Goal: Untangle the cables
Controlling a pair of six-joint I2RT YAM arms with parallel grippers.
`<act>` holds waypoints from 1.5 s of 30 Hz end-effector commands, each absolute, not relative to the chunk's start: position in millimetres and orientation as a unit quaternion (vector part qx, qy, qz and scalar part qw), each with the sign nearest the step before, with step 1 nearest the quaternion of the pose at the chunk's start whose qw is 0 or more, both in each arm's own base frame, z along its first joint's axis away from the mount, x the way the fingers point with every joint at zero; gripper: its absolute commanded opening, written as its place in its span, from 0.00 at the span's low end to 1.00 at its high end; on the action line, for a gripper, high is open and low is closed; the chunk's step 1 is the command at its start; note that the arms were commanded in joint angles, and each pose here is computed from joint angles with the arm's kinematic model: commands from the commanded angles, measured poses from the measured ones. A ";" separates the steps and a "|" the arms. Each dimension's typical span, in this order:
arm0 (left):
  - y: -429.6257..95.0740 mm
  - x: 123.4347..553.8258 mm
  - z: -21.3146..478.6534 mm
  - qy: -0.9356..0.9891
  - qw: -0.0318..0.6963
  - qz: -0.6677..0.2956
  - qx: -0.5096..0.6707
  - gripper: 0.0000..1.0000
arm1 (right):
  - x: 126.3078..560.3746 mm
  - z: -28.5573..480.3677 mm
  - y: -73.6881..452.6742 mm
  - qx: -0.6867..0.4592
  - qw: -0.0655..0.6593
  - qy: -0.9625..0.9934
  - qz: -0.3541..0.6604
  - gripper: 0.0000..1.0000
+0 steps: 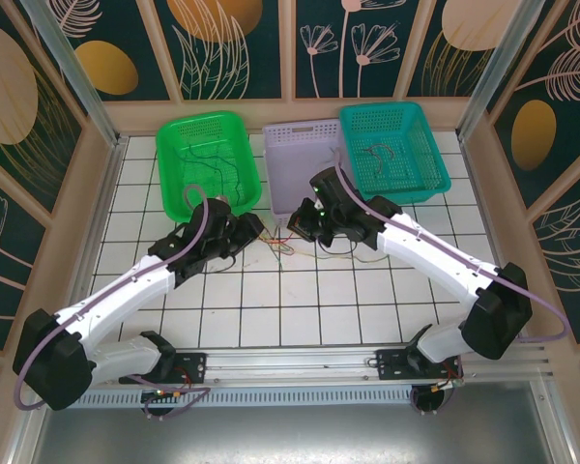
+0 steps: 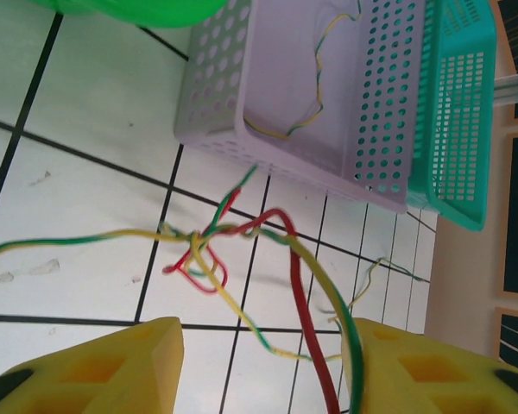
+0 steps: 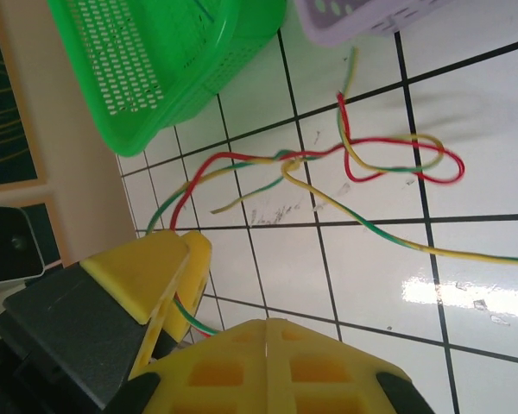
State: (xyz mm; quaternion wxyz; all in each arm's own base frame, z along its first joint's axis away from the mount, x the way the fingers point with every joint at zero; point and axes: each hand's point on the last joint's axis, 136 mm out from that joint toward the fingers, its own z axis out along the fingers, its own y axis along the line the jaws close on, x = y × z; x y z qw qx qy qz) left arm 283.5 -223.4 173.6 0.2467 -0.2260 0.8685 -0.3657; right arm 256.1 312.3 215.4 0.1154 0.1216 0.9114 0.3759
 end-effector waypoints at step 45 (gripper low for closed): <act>-240.3 285.4 182.6 0.908 0.159 -0.333 -0.198 0.25 | 259.9 202.7 294.8 0.084 0.106 0.920 0.367 0.00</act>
